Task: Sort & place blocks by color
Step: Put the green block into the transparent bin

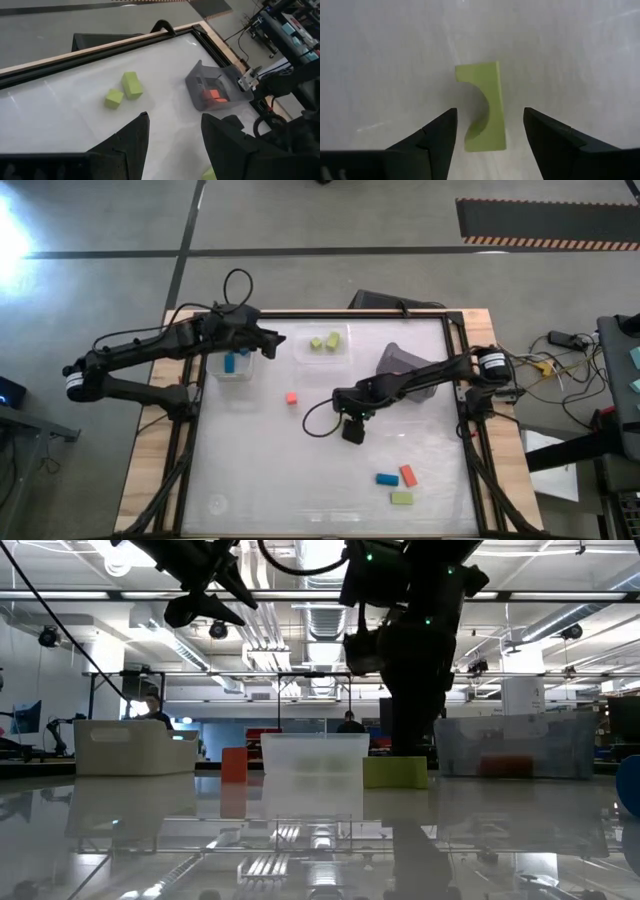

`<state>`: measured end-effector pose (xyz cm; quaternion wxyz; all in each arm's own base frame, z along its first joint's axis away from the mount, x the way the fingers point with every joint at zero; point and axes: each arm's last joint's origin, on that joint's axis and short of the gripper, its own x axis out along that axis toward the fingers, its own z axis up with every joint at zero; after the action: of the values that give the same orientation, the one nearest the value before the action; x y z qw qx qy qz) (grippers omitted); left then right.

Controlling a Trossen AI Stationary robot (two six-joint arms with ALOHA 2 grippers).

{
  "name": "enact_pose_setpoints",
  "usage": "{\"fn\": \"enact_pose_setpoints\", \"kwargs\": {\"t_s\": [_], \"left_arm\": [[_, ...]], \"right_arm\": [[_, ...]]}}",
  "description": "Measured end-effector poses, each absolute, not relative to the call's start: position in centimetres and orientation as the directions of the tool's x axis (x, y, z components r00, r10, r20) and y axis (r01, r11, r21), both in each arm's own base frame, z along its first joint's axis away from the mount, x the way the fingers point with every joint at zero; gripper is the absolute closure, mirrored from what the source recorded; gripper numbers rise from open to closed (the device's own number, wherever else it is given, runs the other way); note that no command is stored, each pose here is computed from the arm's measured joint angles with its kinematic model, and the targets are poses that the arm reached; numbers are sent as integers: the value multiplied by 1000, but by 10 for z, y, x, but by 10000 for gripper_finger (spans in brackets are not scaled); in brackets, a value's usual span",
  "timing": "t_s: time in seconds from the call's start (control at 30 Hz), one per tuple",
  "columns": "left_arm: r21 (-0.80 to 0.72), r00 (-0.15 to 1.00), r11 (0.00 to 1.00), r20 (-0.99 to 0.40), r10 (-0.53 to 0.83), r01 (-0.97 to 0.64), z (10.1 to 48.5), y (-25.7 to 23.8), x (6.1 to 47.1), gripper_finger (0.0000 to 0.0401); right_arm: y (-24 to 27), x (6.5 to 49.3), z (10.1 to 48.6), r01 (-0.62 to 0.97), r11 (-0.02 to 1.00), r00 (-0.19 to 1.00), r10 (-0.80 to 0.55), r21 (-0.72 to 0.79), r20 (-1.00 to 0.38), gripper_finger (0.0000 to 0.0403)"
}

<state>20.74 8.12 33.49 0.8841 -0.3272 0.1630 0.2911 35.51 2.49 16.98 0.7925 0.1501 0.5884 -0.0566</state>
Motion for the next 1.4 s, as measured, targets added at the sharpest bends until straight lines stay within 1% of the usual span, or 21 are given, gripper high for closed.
{"fn": "enact_pose_setpoints", "kwargs": {"t_s": [0.27,0.5,0.67,0.77,0.9,1.1,1.23,1.4], "left_arm": [[-481,777,619,-479,408,-621,335,81,207,237],[-480,777,619,-479,408,-621,335,81,207,237],[-480,776,618,-479,410,-622,335,81,207,237],[-480,776,618,-479,410,-622,335,81,207,237],[-482,777,617,-478,410,-622,335,81,207,237],[-483,777,616,-478,410,-622,335,81,207,237],[-487,777,613,-478,410,-623,335,81,207,237],[-487,777,613,-479,409,-623,335,81,208,237]], "right_arm": [[25,359,152,258,954,254,85,152,-963,225],[26,360,146,256,953,245,100,164,-964,288],[26,360,147,261,951,245,103,168,-964,288],[25,361,150,277,940,232,137,200,-963,288],[20,366,166,279,938,220,146,206,-965,288],[-1,379,206,250,949,233,131,190,-964,288],[-22,386,236,242,953,279,112,183,-954,288],[-57,391,268,269,946,362,75,181,-929,288]]}}
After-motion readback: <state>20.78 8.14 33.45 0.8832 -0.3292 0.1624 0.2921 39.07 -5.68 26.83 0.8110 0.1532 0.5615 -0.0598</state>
